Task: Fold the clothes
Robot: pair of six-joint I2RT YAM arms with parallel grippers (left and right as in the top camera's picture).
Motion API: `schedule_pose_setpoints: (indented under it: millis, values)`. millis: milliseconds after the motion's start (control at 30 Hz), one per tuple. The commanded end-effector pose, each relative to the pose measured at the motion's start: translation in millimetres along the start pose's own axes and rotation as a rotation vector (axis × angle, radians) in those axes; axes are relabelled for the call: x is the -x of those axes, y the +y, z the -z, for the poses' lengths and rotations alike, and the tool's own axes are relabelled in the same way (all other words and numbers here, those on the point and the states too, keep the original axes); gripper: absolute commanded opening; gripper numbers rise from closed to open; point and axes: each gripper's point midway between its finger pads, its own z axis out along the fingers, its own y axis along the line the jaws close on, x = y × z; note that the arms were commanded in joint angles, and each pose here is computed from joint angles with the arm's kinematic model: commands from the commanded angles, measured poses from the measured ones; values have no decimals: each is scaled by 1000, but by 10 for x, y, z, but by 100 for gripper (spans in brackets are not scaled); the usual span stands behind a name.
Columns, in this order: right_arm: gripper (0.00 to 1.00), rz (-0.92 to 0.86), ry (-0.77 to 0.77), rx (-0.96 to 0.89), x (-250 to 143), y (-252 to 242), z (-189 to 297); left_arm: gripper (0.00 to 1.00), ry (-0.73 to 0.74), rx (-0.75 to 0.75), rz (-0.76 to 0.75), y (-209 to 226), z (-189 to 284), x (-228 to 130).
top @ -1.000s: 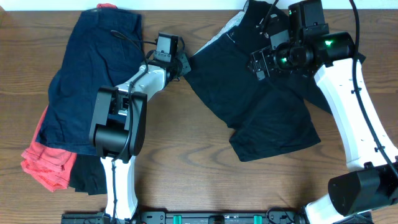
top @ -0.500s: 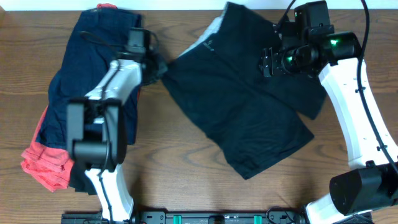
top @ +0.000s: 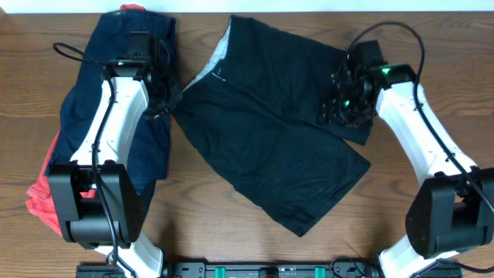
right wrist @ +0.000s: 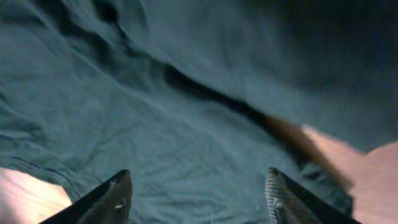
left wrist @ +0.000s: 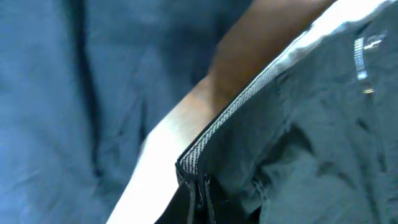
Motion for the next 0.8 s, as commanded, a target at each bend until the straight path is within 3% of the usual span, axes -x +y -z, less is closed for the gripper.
schedule_pose_setpoints:
  millis: [0, 133, 500, 767]
  values:
    - [65, 1, 85, 38, -234, 93, -143, 6, -33, 74, -23, 139, 84, 42]
    - [68, 53, 192, 76, -554, 291, -224, 6, -29, 92, -27, 176, 88, 29]
    - [70, 277, 363, -42, -1407, 822, -469, 6, -49, 99, -23, 195, 91, 77]
    - [66, 343, 425, -236, -2012, 703, -712, 6, -60, 91, -51, 173, 90, 107]
